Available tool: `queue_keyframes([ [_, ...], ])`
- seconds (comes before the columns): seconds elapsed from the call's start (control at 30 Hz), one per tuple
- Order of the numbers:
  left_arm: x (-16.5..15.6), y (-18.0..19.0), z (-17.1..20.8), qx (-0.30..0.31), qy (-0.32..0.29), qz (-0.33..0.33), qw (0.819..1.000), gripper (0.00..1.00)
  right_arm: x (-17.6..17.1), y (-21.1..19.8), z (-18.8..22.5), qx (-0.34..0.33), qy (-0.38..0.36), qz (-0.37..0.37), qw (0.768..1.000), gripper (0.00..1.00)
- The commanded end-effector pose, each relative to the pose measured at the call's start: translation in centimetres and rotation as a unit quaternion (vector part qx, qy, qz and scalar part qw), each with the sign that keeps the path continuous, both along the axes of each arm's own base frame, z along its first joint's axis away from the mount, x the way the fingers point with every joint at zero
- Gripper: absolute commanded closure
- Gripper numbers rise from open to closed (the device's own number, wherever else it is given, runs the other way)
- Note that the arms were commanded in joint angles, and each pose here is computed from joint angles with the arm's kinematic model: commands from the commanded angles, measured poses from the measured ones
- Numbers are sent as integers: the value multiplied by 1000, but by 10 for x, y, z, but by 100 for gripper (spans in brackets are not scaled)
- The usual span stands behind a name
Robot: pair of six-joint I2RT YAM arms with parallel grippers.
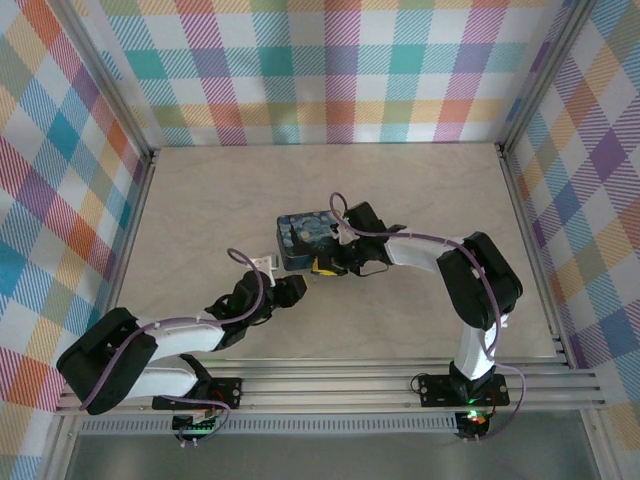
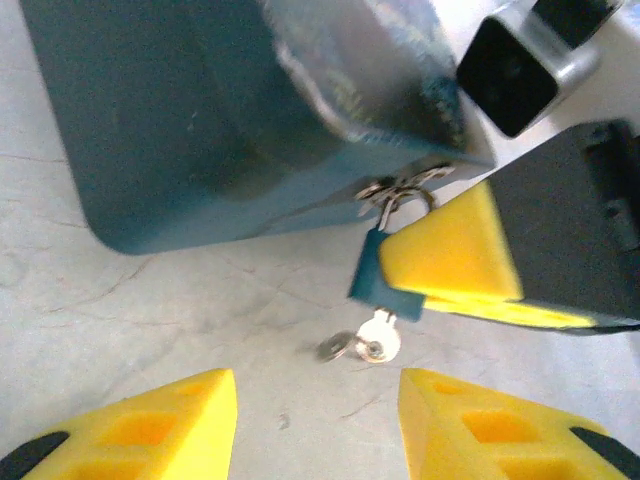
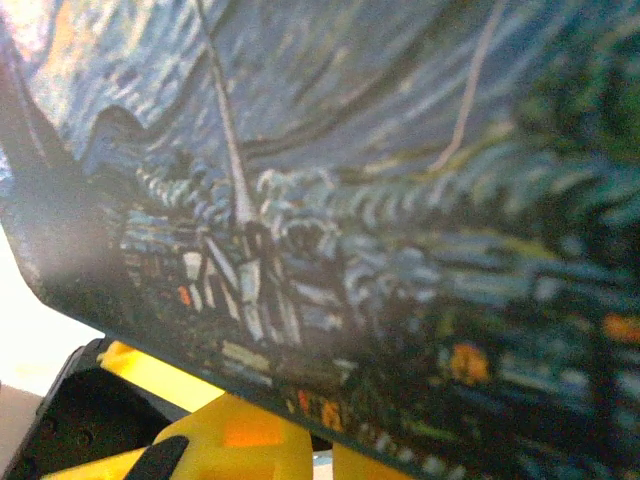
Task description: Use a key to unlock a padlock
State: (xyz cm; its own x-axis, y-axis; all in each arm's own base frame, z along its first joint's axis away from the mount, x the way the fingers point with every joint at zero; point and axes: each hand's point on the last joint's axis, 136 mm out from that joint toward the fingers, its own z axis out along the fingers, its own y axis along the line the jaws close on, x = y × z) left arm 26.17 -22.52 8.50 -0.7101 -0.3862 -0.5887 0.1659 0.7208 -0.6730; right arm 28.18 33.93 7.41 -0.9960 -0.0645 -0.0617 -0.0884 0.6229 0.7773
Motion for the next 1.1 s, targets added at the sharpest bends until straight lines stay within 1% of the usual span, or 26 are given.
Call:
queue_keyframes([
  [0.0, 0, -7, 17, -67, 5, -19, 998, 56, -15, 0, 3, 28, 23, 22, 999, 100],
  [0.1, 6, -2, 16, -96, 16, -7, 995, 58, -16, -2, 2, 32, 26, 23, 999, 100],
  [0.23, 12, -8, 15, -133, 31, -14, 990, 62, -17, -4, 1, 40, 40, 22, 998, 100],
  [0.4, 20, -16, 5, -172, 54, -6, 984, 62, -19, -6, -1, 45, 71, 10, 996, 100],
  [0.5, 26, -21, 3, -199, 58, 2, 978, 60, -21, -4, -1, 53, 83, 7, 995, 100],
  [0.67, 37, -34, 10, -237, 59, -8, 970, 60, -21, -4, -1, 50, 96, 0, 994, 100],
  [0.77, 39, -40, 7, -245, 66, -12, 967, 63, -20, -6, -2, 42, 106, -9, 993, 100],
  [0.8, 39, -42, 5, -246, 70, -14, 967, 64, -20, -6, -2, 39, 108, -13, 993, 99],
  [0.83, 39, -43, 2, -247, 74, -14, 966, 66, -20, -6, -2, 38, 109, -15, 993, 95],
  [1.0, 39, -44, -12, -248, 89, -7, 965, 72, -19, -7, -3, 27, 110, -22, 993, 72],
  [1.07, 39, -44, -14, -246, 91, -5, 965, 73, -19, -7, -4, 25, 109, -23, 993, 68],
])
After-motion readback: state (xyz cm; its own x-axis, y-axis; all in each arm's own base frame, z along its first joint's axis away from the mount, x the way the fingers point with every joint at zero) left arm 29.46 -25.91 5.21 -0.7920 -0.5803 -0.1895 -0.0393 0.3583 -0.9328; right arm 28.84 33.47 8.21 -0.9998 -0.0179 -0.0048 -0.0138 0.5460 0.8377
